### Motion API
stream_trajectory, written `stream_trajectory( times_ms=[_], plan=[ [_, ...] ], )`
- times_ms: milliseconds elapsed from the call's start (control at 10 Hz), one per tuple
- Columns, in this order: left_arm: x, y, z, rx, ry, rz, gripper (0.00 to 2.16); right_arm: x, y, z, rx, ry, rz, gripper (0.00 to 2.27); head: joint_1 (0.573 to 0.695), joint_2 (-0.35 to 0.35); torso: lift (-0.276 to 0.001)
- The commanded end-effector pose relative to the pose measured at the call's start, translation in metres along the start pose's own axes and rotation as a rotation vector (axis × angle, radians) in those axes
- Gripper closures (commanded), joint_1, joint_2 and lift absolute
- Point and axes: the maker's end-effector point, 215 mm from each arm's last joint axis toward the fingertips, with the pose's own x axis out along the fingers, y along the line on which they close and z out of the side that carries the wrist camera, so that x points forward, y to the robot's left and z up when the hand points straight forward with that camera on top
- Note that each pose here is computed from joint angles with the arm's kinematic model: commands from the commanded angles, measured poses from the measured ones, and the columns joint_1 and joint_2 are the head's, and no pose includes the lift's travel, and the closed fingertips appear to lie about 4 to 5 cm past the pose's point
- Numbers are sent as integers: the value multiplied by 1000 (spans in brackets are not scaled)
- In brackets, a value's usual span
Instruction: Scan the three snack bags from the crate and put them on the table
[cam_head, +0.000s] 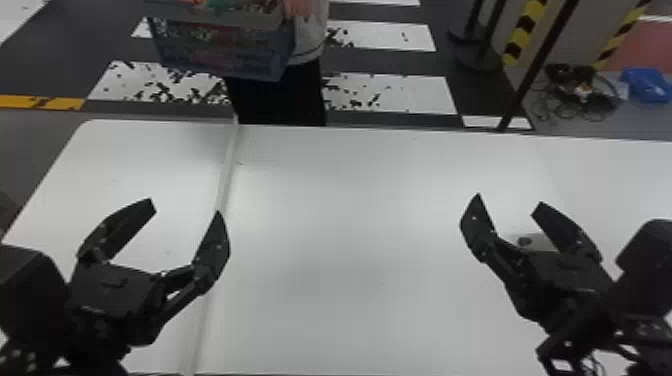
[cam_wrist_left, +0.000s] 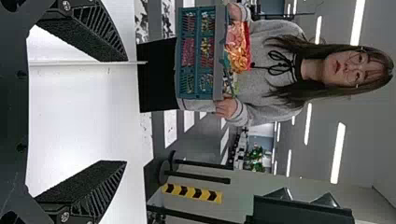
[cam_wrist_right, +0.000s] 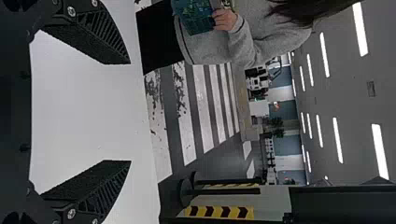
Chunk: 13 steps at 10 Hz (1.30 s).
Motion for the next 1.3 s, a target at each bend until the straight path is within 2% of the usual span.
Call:
stream_trajectory(
  times_ms=[0,500,700,900,1100,1200],
  plan=[
    [0,0,1,0,-2,-1,90,0,0,1,1,-2,1,127,695,-46,-94],
    [0,0,3,1,-8,-2,90,0,1,1,0,-1,1,127,695,-46,-94],
    [-1,-1,9,9,-36,-5,90,0,1,1,0,-1,1,127,695,-46,-94],
    [-3,-5,11,16,-46,-32,90,0,2,-1,1,1,4,127,695,-48,-94],
    [-6,-10,23,29,-94,-61,90,0,3,-1,4,2,5,127,695,-55,-94],
    [-6,-13,21,29,-91,-72,90,0,4,-1,4,2,6,127,695,-57,-94]
  ],
)
